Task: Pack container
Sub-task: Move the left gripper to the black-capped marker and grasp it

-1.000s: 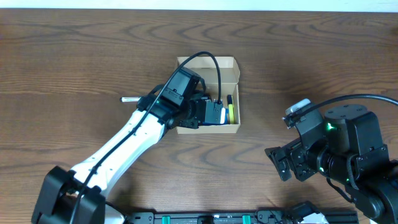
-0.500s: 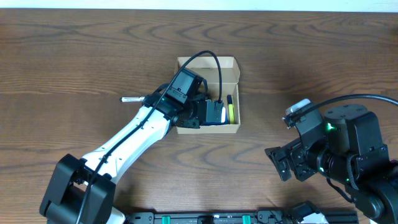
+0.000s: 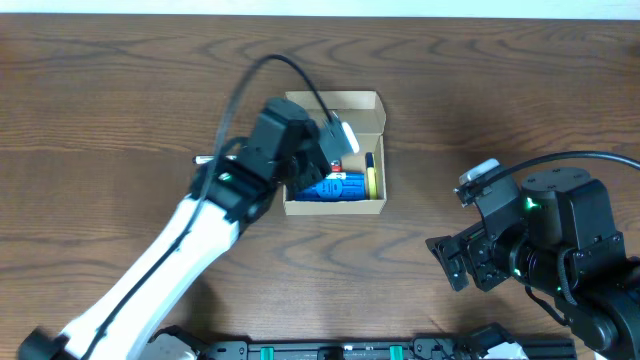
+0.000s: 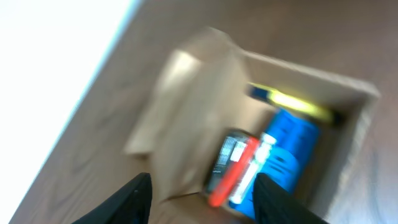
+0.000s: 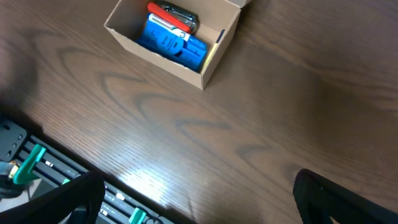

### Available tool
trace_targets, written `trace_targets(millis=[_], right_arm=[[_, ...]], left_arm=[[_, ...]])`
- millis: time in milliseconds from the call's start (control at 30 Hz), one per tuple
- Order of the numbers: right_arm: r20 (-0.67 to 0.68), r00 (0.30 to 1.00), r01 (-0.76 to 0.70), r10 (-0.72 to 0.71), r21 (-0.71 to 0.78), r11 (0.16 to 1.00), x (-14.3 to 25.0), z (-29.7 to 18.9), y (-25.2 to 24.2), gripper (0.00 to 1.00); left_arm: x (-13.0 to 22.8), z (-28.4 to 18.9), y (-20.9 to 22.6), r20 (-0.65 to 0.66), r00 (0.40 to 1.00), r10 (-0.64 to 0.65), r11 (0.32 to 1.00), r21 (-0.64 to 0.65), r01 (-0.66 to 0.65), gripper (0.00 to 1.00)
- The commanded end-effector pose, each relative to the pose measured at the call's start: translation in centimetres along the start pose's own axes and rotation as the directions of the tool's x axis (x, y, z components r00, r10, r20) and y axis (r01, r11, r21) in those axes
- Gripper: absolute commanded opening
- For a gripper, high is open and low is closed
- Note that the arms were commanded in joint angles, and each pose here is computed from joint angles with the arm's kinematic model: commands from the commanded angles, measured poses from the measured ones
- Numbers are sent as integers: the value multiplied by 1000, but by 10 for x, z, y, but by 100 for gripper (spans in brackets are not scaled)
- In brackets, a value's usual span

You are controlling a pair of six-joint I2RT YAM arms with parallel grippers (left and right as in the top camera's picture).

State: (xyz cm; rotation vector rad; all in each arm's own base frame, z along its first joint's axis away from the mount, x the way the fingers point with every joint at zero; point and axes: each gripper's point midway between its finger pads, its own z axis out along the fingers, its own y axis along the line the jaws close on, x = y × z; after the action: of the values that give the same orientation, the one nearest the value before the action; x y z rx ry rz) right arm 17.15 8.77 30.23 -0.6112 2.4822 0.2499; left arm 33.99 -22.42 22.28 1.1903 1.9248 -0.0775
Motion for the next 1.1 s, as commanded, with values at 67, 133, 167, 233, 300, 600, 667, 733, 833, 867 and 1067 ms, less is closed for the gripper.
trace_targets(millis=[67, 133, 167, 233, 300, 600, 667, 733, 833, 867, 1067], right_arm=[[4, 1000, -19, 19, 8, 1000, 0, -1, -2, 99], [4, 1000, -19, 19, 8, 1000, 0, -1, -2, 99], [4, 1000, -19, 19, 8, 1000, 0, -1, -2, 99], [4, 1000, -19, 19, 8, 1000, 0, -1, -2, 99], [4, 1000, -19, 19, 8, 1000, 0, -1, -2, 99], [4, 1000, -19, 19, 8, 1000, 0, -1, -2, 99], [5, 1000, -19, 19, 8, 1000, 0, -1, -2, 99], [4, 1000, -19, 19, 8, 1000, 0, -1, -2, 99], [4, 1000, -19, 19, 8, 1000, 0, -1, -2, 99], [4, 1000, -19, 19, 8, 1000, 0, -1, -2, 99], [4, 1000, -19, 19, 8, 1000, 0, -1, -2, 99]], left_arm=[[39, -34, 81, 74, 773, -629, 722, -313, 617, 63], [67, -39, 96, 97, 621, -777, 556, -357, 751, 60], [83, -41, 101, 101, 547, -831, 475, -382, 793, 59], [111, -44, 106, 108, 411, -905, 330, -430, 840, 51], [137, -43, 110, 117, 291, -950, 204, -475, 856, 50], [172, -5, 85, -11, 26, -1000, 28, -446, 894, 75], [180, -5, 86, 3, 16, -1000, 13, -484, 875, 73], [179, -1, 84, 17, -48, -999, -50, -469, 882, 87], [178, 2, 82, 59, -149, -987, -159, -459, 874, 97], [179, 1, 82, 88, -202, -975, -220, -461, 860, 94], [198, 10, 73, 201, -426, -882, -467, -493, 734, 91]])
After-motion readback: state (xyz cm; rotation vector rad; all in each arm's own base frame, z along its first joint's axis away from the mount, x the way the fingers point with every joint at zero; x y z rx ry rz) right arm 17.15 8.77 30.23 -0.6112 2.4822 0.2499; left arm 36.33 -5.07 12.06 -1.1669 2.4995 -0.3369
